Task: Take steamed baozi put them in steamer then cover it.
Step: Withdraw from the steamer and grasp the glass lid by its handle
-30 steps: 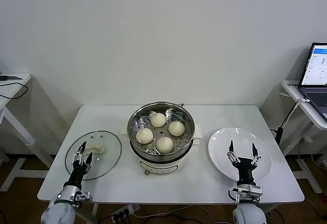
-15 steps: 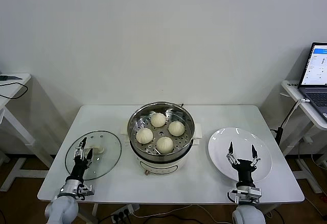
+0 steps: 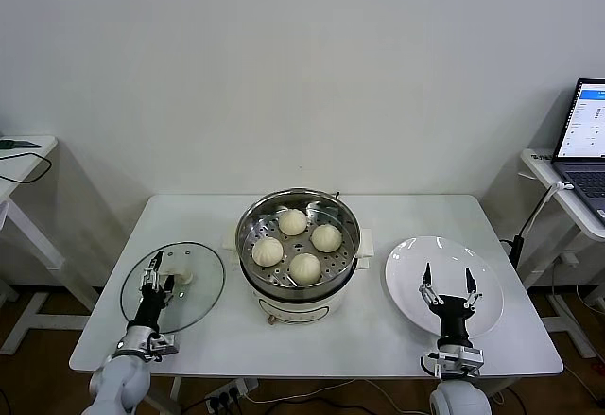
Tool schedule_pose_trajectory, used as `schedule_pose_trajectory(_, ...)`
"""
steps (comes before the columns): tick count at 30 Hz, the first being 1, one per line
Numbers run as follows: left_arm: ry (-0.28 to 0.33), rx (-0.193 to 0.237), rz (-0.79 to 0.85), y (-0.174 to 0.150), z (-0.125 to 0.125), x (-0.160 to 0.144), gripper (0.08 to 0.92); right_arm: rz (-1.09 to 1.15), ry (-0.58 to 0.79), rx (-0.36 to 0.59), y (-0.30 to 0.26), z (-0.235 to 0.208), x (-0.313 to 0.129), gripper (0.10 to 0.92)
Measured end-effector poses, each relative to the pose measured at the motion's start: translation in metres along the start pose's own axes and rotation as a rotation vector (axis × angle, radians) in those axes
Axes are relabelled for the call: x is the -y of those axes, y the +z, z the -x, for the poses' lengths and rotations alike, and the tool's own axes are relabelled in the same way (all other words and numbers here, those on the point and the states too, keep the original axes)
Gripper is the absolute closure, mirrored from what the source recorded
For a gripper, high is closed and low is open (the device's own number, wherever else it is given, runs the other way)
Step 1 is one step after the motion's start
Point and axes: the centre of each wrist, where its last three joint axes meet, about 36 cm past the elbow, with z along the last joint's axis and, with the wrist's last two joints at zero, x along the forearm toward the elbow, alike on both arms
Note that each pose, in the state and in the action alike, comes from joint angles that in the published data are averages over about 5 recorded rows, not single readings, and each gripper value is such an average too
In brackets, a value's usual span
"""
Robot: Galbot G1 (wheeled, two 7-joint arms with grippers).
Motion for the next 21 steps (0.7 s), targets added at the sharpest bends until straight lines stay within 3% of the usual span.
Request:
schedule_pose_trajectory(7, 0.012, -0.012, -0.006, 0.0015, 0.0047, 0.0019, 0.223, -0.008, 0.002, 0.0, 0.0004, 0.0006, 0.0034, 0.2)
schedule_pose_trajectory(21, 0.048, -0.015, -0.014, -0.0013, 0.007, 0.007, 0.629, -0.007, -0.001, 0.003, 0.0002, 0.0027, 0.0012, 0.2)
